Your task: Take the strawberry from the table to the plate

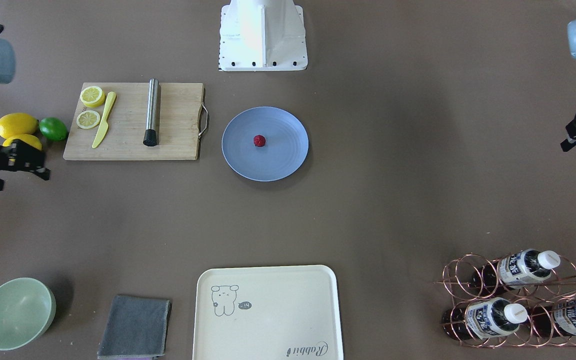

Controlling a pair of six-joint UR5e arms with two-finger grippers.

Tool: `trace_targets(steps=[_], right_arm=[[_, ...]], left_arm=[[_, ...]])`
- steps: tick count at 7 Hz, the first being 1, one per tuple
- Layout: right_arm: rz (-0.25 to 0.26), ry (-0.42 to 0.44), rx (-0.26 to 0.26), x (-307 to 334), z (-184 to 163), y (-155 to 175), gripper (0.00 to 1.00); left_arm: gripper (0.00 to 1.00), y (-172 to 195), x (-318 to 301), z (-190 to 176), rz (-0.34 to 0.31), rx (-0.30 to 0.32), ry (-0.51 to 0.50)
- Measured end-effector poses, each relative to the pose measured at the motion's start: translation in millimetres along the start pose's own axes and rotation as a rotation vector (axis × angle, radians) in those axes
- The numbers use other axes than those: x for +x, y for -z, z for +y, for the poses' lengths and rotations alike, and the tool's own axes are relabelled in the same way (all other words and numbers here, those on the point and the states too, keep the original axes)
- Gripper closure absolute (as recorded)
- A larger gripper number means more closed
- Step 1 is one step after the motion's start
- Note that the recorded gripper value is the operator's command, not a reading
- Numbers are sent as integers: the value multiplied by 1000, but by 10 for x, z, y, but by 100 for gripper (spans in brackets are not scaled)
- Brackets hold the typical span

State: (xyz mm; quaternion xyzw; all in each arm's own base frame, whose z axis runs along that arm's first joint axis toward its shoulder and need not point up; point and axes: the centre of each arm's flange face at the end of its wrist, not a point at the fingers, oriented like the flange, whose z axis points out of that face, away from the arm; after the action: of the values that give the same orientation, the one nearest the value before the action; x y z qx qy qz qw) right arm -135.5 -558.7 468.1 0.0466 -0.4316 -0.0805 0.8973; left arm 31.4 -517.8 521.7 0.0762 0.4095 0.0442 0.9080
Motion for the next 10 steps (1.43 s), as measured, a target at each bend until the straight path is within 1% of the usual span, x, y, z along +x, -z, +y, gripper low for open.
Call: trace_targets(steps=[1,2,3,4,6,10], right_arm=[[31,61,-15,993,221,49,0],[48,98,-26,1807,438,105,0],[54,109,-43,2412,644,167,0],[55,107,-63,2769,795,263,0],[53,97,-77,3043,942,423,0],[57,84,-76,3132,998,484,0]], left_arm=[[2,57,-226,79,-7,-31,-6],[2,62,-386,154,-14,-57,-4],[2,90,-534,205,-19,-64,11],[2,149,-668,237,-22,-56,31],[2,218,-752,233,-25,-40,39],[2,222,-772,251,-29,-39,40]])
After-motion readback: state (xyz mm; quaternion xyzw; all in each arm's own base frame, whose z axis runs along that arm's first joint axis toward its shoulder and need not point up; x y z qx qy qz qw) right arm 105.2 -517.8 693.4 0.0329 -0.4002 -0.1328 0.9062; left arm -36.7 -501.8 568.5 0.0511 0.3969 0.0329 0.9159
